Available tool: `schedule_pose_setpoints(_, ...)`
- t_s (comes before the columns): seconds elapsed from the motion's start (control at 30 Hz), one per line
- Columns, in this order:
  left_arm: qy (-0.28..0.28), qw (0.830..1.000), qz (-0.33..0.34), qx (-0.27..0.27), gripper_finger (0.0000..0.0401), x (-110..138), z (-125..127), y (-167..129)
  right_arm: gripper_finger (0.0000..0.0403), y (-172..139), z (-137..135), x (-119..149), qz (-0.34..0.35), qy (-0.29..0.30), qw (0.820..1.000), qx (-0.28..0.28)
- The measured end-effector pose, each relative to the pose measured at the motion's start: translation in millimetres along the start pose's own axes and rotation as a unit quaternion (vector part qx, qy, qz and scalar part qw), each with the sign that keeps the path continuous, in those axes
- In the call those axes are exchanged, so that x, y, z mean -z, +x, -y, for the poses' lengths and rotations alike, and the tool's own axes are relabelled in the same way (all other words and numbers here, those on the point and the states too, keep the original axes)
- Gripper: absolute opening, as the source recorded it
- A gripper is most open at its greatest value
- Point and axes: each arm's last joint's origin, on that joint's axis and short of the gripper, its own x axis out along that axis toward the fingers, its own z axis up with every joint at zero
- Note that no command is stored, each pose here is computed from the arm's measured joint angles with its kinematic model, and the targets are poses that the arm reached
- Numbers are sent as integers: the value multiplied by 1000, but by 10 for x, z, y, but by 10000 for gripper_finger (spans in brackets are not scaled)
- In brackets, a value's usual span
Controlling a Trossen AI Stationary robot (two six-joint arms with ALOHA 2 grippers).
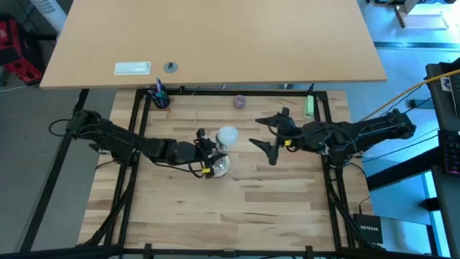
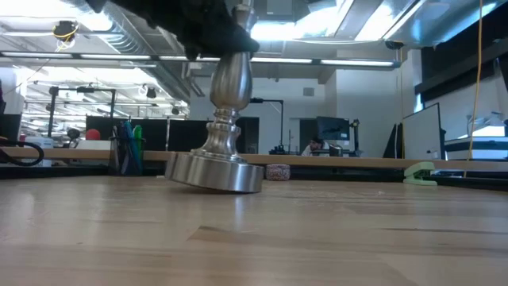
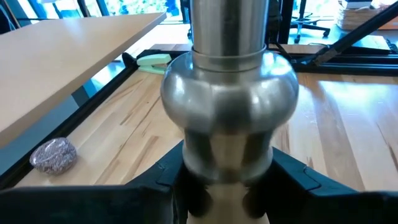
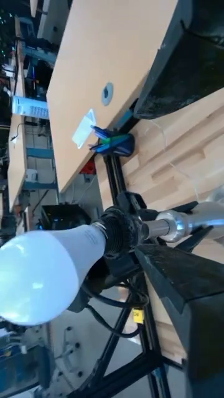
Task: Screw lightbulb
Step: Insert the lightbulb into the silver lamp
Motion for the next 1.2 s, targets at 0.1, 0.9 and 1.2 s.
schedule_pose_setpoints(0.1, 5, 1000, 3, -1, 133, -50, 16, 53, 344, -72, 59, 114, -2, 15, 1000, -2)
schedule_pose_setpoints(0.9, -23, 999, 26, -10, 131, -115, -33, 80, 344, -55, 35, 277, -37, 12, 997, -65)
schedule_pose_setpoints(1.2, -41, 999, 22, -10, 131, -106, -33, 80, 344, -54, 30, 273, -35, 14, 997, -72)
